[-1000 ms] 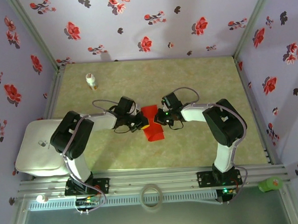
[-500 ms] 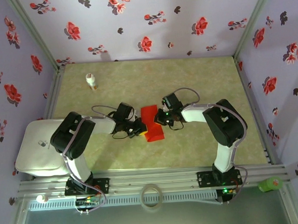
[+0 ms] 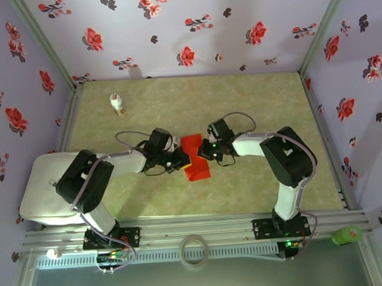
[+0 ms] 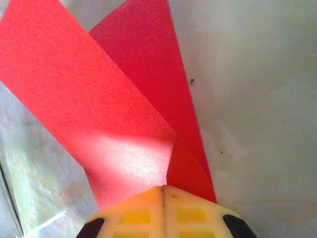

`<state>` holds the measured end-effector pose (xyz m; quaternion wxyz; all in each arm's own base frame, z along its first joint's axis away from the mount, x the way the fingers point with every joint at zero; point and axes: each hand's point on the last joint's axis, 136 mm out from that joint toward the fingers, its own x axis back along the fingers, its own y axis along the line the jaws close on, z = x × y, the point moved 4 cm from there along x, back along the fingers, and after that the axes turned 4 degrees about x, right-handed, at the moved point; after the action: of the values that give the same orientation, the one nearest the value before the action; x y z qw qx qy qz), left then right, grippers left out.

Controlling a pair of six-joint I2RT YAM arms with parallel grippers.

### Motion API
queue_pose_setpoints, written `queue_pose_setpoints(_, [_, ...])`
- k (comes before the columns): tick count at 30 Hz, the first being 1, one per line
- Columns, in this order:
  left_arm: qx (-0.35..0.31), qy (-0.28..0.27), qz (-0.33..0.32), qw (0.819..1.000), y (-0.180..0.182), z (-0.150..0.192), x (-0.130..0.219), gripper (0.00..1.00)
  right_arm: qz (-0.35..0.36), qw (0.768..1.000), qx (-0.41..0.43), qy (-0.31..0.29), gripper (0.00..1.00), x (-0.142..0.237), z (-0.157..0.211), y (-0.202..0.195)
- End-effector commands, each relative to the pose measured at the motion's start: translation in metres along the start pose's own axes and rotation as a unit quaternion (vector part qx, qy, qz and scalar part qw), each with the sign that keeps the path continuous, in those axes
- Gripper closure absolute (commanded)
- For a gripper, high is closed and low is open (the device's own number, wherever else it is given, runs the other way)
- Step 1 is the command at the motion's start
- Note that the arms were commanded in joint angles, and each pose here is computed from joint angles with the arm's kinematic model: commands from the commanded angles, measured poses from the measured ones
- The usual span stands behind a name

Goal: Fold a paper plane with a square sheet of paper (pick it up from the middle)
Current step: First fold the square sheet of paper in half at the center of the table.

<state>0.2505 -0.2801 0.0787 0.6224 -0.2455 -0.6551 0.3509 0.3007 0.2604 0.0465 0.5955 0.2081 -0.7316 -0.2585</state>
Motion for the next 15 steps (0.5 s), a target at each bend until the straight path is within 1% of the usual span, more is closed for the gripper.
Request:
queue_pose_setpoints(1, [0.017, 0.021, 0.004, 1.0, 0.012, 0.008, -0.012, 1.0, 0.111, 0.992, -0.04, 0.046, 1.0, -0.009, 0.032, -0.052])
queue_pose_setpoints(5, [0.024, 0.036, -0.02, 0.999, 0.033, 0.018, -0.019, 1.0, 0.112, 0.992, -0.04, 0.047, 1.0, -0.009, 0.033, -0.053])
queue_pose_setpoints(10, [0.041, 0.042, -0.064, 0.996, 0.068, 0.035, -0.017, 1.0, 0.118, 0.991, -0.043, 0.045, 1.0, -0.007, 0.036, -0.057])
queue_pose_setpoints(12, [0.041, 0.039, -0.068, 0.996, 0.071, 0.036, -0.013, 1.0, 0.12, 0.991, -0.045, 0.044, 1.0, -0.006, 0.036, -0.058])
queue_pose_setpoints(15, [0.019, 0.032, -0.069, 0.997, 0.059, 0.033, -0.008, 1.0, 0.121, 0.991, -0.044, 0.043, 1.0, -0.006, 0.036, -0.058])
